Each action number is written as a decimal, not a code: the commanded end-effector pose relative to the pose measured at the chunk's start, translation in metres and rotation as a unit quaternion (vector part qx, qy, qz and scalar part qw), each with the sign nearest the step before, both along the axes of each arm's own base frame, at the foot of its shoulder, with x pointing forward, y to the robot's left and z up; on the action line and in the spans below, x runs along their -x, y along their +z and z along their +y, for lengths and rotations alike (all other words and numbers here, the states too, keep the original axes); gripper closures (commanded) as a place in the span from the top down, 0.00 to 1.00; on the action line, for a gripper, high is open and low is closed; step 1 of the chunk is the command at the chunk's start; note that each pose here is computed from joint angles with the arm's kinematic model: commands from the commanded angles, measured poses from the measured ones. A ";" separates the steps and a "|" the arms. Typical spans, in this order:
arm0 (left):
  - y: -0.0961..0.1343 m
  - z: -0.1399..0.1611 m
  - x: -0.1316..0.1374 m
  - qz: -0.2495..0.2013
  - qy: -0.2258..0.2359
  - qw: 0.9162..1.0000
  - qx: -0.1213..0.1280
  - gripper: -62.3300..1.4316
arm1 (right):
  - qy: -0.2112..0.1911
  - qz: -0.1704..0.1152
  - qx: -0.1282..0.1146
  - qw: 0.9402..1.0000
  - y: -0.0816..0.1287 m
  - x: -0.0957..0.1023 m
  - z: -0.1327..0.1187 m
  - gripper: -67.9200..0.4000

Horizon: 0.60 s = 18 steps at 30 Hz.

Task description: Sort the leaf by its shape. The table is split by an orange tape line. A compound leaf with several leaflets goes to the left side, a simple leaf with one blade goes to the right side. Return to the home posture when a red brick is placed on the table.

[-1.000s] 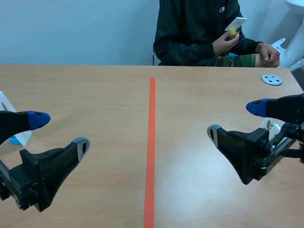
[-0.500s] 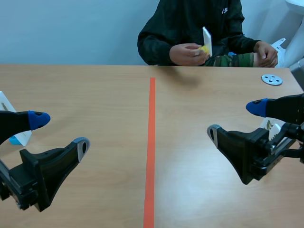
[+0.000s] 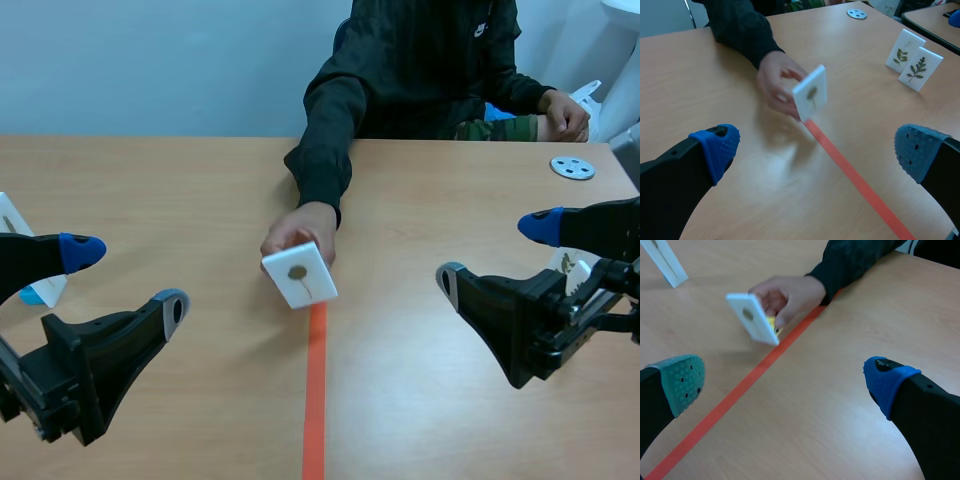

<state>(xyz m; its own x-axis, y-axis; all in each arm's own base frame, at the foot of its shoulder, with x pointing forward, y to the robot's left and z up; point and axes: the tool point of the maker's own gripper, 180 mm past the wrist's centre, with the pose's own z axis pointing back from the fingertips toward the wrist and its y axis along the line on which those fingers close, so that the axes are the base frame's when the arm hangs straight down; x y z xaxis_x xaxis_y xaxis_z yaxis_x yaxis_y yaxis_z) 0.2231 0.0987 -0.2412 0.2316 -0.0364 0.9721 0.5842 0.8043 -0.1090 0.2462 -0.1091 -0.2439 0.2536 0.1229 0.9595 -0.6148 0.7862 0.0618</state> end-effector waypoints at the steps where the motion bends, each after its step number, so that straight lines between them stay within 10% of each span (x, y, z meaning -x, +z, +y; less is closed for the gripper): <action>1: 0.005 0.000 -0.002 -0.007 0.005 1.000 0.013 1.00 | -0.006 -0.015 -0.003 1.000 0.008 -0.005 -0.005 1.00; 18: 0.003 0.000 -0.001 -0.003 0.004 1.000 0.011 1.00 | -0.006 -0.015 -0.003 1.000 0.008 -0.005 -0.005 1.00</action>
